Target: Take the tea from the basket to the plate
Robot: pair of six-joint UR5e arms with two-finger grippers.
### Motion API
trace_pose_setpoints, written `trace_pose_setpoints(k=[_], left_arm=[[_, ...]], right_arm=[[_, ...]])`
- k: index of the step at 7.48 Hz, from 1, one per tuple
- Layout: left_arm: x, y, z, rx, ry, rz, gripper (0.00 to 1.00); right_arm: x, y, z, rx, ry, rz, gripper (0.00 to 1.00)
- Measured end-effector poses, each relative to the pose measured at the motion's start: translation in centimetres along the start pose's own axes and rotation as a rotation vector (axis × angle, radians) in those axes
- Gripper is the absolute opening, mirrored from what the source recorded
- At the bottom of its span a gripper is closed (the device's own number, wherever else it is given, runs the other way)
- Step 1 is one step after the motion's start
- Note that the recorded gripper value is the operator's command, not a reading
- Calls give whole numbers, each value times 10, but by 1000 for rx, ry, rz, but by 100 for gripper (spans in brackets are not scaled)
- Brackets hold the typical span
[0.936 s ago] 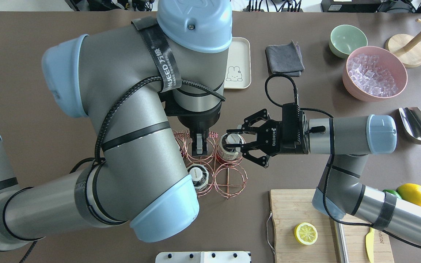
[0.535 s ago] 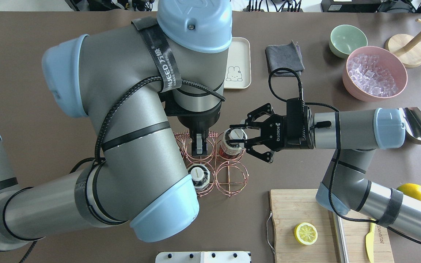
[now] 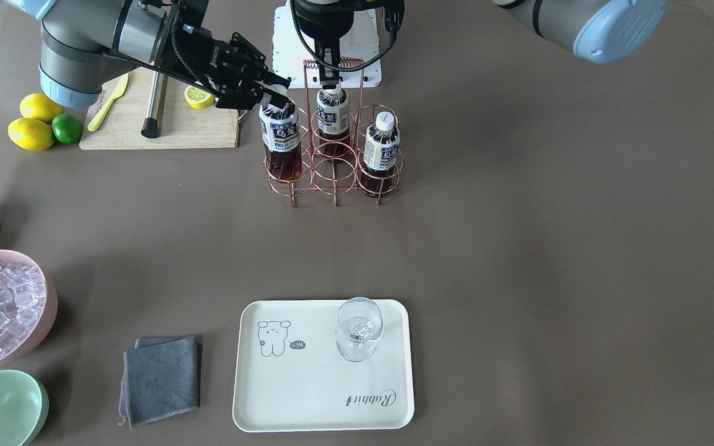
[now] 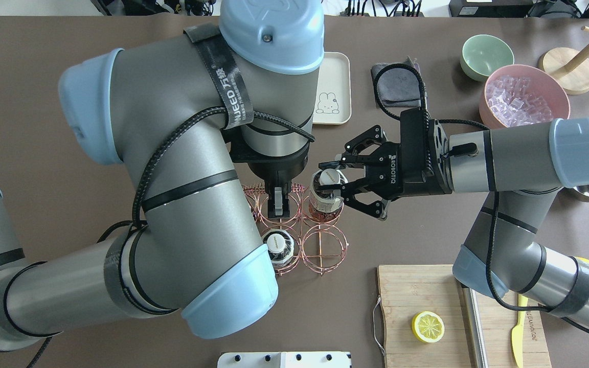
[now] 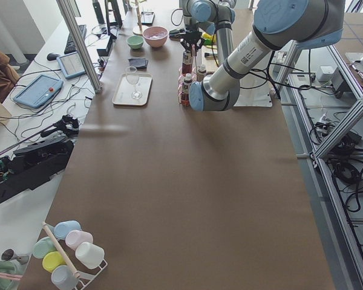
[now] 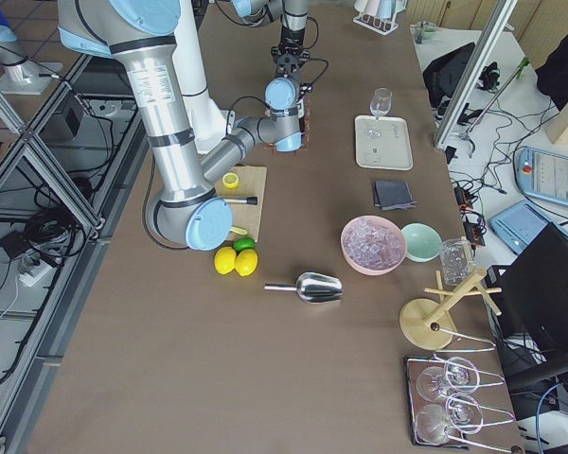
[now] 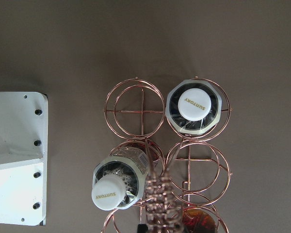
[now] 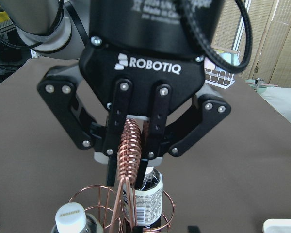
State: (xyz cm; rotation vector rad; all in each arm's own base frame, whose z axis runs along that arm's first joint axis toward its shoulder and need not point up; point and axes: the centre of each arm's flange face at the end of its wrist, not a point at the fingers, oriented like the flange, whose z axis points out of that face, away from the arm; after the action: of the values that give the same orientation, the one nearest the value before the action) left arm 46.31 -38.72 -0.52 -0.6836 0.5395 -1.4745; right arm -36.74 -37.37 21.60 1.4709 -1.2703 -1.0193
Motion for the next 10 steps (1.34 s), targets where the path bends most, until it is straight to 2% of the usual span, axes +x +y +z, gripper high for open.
trace_pose_setpoints(k=[2,5,8,10], left_arm=[[0,0,0,1,0,0,0],[1,0,2,4,-1,-2,0],[1,0,1,3,-1,-2,0],[0,-2,2,2,0,-1,0]], right_arm=[[6,-27,-12,-26,-10,13,0],[38,-55,-41,-28,8,24,0],[86,-58,-62,-47,84,10,0],[131,-55,-45,-76,124,15,0]])
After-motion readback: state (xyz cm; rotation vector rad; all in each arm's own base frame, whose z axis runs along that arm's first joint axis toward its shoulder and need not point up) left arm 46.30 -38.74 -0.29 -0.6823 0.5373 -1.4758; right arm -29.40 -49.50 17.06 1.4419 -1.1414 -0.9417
